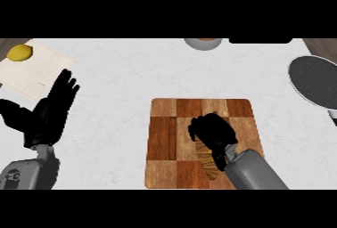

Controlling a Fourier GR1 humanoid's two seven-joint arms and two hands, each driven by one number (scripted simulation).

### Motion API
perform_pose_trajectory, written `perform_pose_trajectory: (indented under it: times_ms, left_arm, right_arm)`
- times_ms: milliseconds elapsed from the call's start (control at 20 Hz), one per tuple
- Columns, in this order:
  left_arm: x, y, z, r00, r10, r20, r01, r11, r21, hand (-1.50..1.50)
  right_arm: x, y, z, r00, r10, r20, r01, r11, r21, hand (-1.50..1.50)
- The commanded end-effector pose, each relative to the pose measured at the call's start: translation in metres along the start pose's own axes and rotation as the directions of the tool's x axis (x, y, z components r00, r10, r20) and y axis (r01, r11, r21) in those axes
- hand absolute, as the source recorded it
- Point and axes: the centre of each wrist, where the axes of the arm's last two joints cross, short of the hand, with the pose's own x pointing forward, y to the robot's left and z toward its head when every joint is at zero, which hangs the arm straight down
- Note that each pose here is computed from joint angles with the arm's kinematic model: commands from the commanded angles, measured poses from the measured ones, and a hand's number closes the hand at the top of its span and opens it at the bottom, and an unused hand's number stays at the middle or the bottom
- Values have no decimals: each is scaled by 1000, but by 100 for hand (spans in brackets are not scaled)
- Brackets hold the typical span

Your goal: Pick the croissant from the cutting board and place it in the pan

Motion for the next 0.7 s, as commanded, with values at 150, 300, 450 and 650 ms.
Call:
perform_pose_trajectory:
  times_ms: [150,300,450,650]
  left_arm:
    - [-1,-4,-3,1000,10,-1,-10,1000,27,0]
    - [0,-5,4,1000,-2,2,2,1000,-6,0]
    - [1,2,2,1000,8,5,-8,1000,21,0]
    - [16,-10,1,1000,4,3,-4,1000,9,0]
  right_arm:
    - [-53,-26,21,960,-126,-252,72,975,-213,150]
    - [-104,-52,34,845,-269,-463,123,939,-322,150]
    - [-115,-76,62,836,-202,-511,-56,894,-445,150]
    - [-113,-121,72,821,-198,-535,-180,800,-572,150]
